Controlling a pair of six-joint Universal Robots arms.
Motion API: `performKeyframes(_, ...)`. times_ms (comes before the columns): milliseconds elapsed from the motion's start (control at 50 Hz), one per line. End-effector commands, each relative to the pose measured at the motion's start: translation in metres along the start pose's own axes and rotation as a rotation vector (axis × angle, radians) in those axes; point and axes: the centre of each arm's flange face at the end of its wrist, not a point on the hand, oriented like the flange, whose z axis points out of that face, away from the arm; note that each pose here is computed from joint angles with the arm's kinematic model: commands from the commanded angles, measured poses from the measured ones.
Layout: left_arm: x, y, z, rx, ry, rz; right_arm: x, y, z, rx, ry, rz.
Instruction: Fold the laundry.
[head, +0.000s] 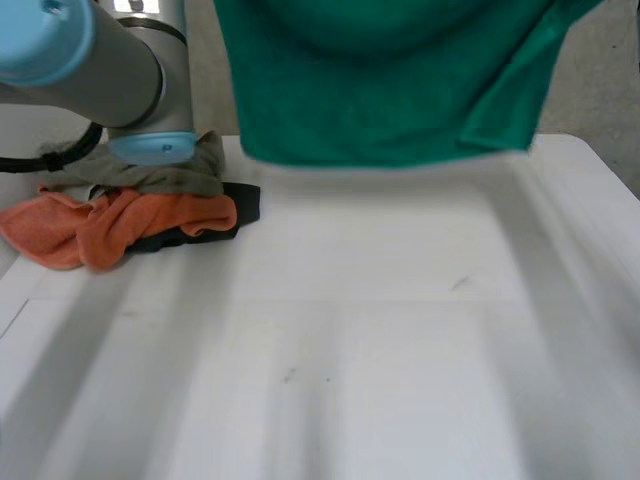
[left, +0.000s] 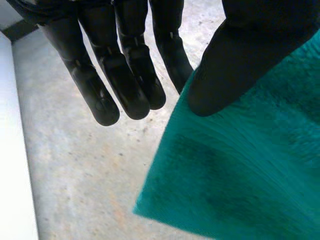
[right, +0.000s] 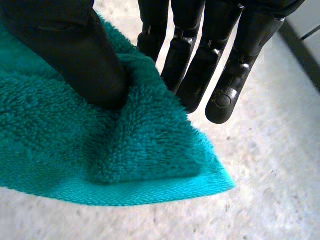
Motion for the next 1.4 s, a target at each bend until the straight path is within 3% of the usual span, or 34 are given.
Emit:
performKeyframes(20,0.0,0.021,-0.057,-0.188,0.104,0.037,-0.031,0.019,-0.04,-0.095,-0.18,0.132)
performKeyframes(140,0.01,0.064,-0.137,-0.431,0.26,0.069,-0.074,0.044,-0.123,-0.282,-0.432,0.229)
performKeyframes(280,0.007,0.102,-0.232,-0.717,0.378,0.127,-0.074,0.077,-0.223,-0.477,-0.627,0.21)
performKeyframes(420,0.0,0.105,-0.265,-0.8,0.434,0.189,-0.058,0.083,-0.281,-0.639,-0.733,0.16)
performKeyframes(540,-0.003,0.091,-0.258,-0.766,0.424,0.183,-0.027,0.056,-0.256,-0.744,-0.701,0.218)
performKeyframes(620,-0.003,0.085,-0.256,-0.752,0.423,0.18,-0.017,0.047,-0.243,-0.83,-0.647,0.351)
performKeyframes(720,-0.004,0.082,-0.252,-0.739,0.416,0.178,0.005,0.051,-0.22,-0.982,-0.426,0.519)
performKeyframes(820,-0.005,0.08,-0.246,-0.722,0.406,0.18,0.01,0.052,-0.218,-1.098,-0.356,0.585)
performKeyframes(1040,-0.003,0.058,-0.213,-0.658,0.39,0.168,-0.013,0.055,-0.248,-1.214,-0.509,0.486)
performKeyframes(1180,0.013,0.022,-0.192,-0.597,0.425,0.133,-0.056,0.012,-0.259,-1.24,-0.503,0.718)
performKeyframes(1260,0.02,0.009,-0.184,-0.567,0.438,0.119,-0.07,-0.027,-0.249,-1.153,-0.48,0.827)
performKeyframes(1400,0.021,0.001,-0.174,-0.533,0.427,0.111,-0.105,-0.059,-0.249,-1.053,-0.48,0.914)
